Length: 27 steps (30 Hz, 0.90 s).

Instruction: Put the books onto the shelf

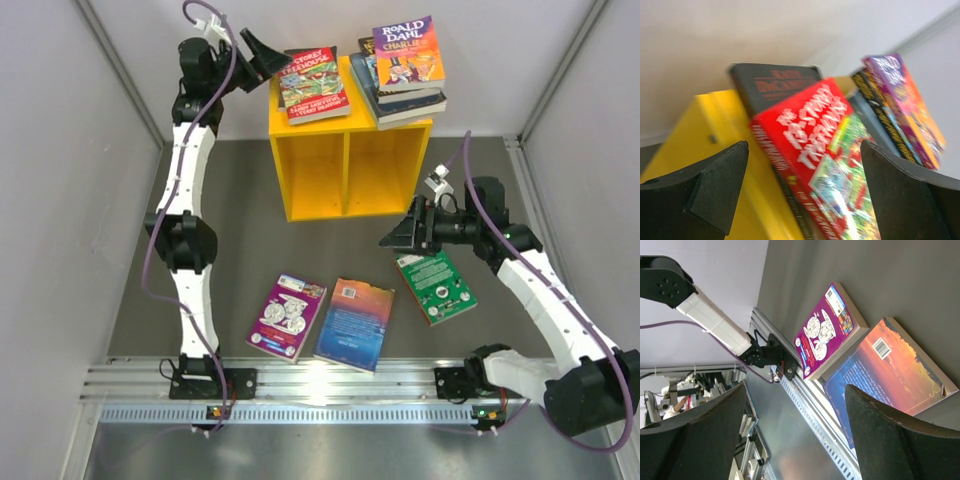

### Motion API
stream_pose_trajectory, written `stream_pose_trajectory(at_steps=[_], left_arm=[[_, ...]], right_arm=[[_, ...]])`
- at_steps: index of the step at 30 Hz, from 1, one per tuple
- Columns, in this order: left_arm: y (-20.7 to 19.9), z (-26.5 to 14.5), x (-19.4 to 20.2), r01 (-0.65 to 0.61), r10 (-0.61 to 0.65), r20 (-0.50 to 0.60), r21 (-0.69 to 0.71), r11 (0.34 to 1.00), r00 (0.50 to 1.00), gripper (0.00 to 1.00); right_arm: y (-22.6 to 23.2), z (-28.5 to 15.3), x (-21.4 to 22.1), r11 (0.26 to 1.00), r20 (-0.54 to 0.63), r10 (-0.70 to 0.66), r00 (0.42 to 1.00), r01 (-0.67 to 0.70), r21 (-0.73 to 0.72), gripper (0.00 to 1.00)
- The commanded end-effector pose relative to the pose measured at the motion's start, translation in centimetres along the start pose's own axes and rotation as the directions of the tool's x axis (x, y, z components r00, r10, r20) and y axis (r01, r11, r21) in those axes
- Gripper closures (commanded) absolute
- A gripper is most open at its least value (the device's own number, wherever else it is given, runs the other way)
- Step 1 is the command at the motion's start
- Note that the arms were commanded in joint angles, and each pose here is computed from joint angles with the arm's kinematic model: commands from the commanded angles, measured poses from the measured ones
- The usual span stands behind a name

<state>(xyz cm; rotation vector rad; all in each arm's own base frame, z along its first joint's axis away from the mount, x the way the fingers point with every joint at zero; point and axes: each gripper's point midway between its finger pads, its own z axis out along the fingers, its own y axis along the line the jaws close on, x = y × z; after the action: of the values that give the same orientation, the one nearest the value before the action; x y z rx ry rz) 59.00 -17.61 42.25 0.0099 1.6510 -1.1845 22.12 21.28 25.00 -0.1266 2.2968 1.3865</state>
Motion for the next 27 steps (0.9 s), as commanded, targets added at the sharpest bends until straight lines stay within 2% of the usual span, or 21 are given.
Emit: stream_pose_trajectory(at_steps=[1,3,4,6,13,14,15,17,18,20,22,23,24,25,26,27], left_arm=[[1.6,-2.6,-3.6,-0.097,0.126,0.118,-0.225,0.97,0.985,0.02],[1.0,-4.3,-5.6,-0.142,0.199,0.168,-0.304,0.942,0.965,0.02],[2.6,-5.1,-6.2,-0.124,0.217,0.197,-0.398,0.909,0.956,0.02],[2.1,-6.9,-7.3,-0.141,0.266,0.22,-0.459,0.877,0.939,0.02],[0.0,-10.9,-8.9,-0.153,0.334,0.252,-0.543,0.826,0.908,0.01],[-1.5,-12.1,-9.3,-0.155,0.346,0.267,-0.544,0.824,0.9,0.01],[-0.2,-12.5,-8.0,-0.139,0.329,0.241,-0.573,0.807,0.913,0.01],[-1.4,-14.6,-7.5,-0.129,0.332,0.244,-0.596,0.793,0.911,0.01],[0.4,-15.1,-5.5,-0.115,0.305,0.203,-0.628,0.769,0.931,0.01],[-0.3,-17.1,-3.7,-0.105,0.282,0.178,-0.645,0.757,0.943,0.01],[2.0,-18.4,0.2,-0.085,0.217,0.11,-0.683,0.726,0.97,0.03],[1.0,-19.7,0.9,-0.075,0.208,0.116,-0.681,0.729,0.971,0.03],[2.5,-20.4,4.2,-0.064,0.147,0.062,-0.692,0.719,0.987,0.04],[2.6,-21.0,5.6,-0.057,0.125,0.048,-0.691,0.721,0.991,0.04],[1.1,-22.2,6.4,-0.045,0.118,0.063,-0.674,0.737,0.991,0.05],[2.6,-22.9,9.8,-0.028,0.056,0.019,-0.69,0.723,0.998,0.05]], right_arm=[[1.6,-0.6,-2.0,0.995,0.057,-0.091,0.994,0.092,-0.026,0.21],[1.5,-0.6,-2.1,0.996,0.056,-0.09,0.994,0.091,-0.024,0.21],[1.6,-0.6,-2.1,0.995,0.057,-0.094,0.994,0.095,-0.025,0.21],[1.6,-0.7,-2.2,0.995,0.059,-0.095,0.994,0.096,-0.022,0.21],[1.5,-0.8,-2.3,0.995,0.072,-0.102,0.992,0.102,-0.006,0.21],[1.4,-0.8,-2.3,0.995,0.074,-0.1,0.992,0.101,0.0,0.21],[1.1,-0.8,-2.0,0.996,0.069,-0.091,0.993,0.091,0.008,0.2],[0.3,-0.6,-1.7,0.997,0.063,-0.073,0.995,0.071,0.033,0.2],[-0.5,-0.5,-1.0,0.997,0.044,-0.05,0.998,0.048,0.059,0.21],[-2.4,-0.3,-0.5,0.991,0.027,-0.02,0.999,0.016,0.136,0.21],[-5.1,-0.2,0.9,0.968,-0.014,0.037,0.999,-0.032,0.251,0.2],[-5.9,-0.2,1.6,0.957,-0.027,0.062,0.998,-0.052,0.286,0.2],[-7.0,-0.1,2.7,0.946,-0.045,0.098,0.994,-0.079,0.314,0.2],[-7.6,0.1,3.5,0.939,-0.059,0.121,0.991,-0.096,0.331,0.2],[-8.1,0.2,4.3,0.933,-0.071,0.144,0.987,-0.112,0.342,0.2],[-8.9,0.5,5.9,0.922,-0.102,0.18,0.978,-0.133,0.363,0.2]])
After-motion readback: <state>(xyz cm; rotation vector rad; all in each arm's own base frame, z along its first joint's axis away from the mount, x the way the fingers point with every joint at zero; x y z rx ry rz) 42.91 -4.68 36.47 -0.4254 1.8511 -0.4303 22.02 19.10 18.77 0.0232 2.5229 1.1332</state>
